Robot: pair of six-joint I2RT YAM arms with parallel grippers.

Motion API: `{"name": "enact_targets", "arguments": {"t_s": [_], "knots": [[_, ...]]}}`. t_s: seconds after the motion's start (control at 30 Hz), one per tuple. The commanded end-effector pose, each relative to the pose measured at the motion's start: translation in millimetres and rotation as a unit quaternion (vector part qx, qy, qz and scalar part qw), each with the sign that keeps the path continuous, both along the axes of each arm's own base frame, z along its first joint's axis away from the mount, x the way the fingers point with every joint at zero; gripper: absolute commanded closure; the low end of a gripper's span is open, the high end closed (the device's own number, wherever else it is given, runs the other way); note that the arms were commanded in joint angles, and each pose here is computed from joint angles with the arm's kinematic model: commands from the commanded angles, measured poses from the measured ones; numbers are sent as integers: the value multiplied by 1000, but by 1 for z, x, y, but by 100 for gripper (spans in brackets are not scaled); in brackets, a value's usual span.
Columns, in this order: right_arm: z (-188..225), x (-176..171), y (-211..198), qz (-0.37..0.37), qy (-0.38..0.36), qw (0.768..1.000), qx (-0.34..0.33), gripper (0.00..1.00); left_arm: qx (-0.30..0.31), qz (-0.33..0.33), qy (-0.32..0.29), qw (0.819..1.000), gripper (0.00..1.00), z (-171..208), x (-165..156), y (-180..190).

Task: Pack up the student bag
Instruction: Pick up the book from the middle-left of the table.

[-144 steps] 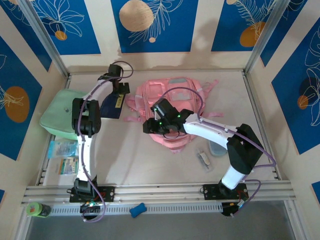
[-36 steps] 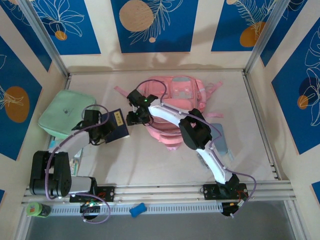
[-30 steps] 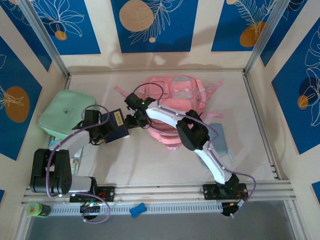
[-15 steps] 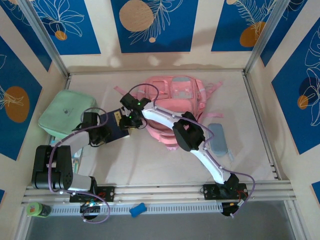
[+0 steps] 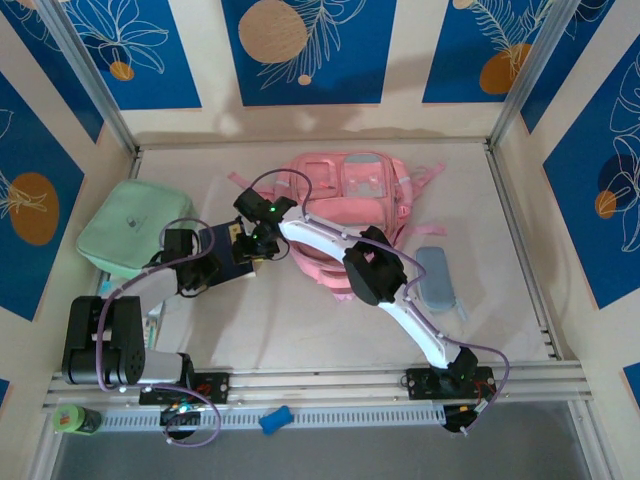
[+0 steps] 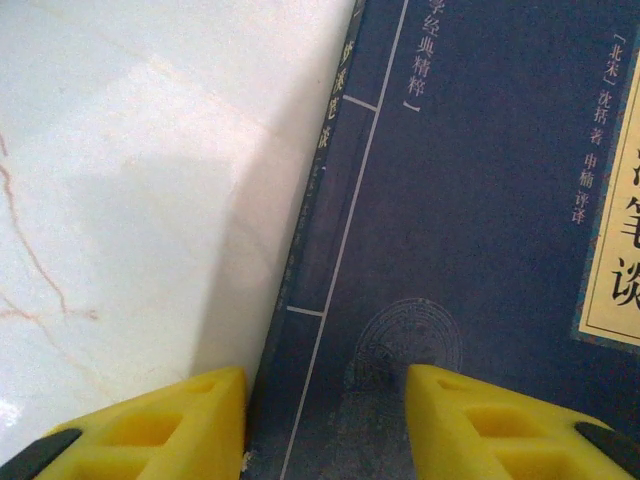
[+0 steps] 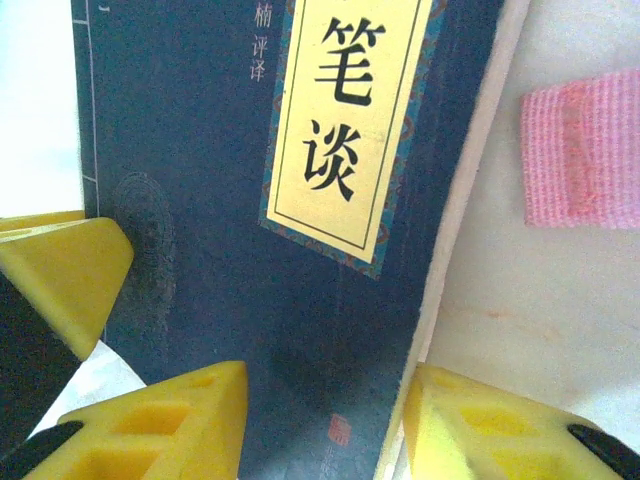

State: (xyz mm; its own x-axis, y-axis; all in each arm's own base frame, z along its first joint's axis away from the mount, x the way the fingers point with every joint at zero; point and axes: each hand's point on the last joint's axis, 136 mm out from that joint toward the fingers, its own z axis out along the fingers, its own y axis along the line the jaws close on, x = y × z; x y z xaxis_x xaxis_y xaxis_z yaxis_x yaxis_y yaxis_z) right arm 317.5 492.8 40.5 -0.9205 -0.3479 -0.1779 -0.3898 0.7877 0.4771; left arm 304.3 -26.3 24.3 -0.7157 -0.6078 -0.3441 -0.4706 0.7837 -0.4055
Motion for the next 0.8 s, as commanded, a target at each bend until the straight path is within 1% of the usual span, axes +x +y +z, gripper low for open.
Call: {"name": "enact_targets", "arguments": {"t_s": [0.0,0.2,0.3,0.53,0.77], "knots": [[38,-11,14,14,10,999,45,57,-76,-53,-9,996,56,1,-1,-35],[44,-10,12,0,22,999,45,62,-67,-52,-2,996,56,-1,-6,-32],[51,-12,14,-1,26,998,56,64,-62,-50,-1,997,56,-2,-8,-30],[55,-15,16,-5,36,997,62,70,-64,-48,0,997,56,-3,-9,-31],[68,-18,18,-4,27,997,70,77,-64,-46,5,997,56,-7,-12,-30]]}}
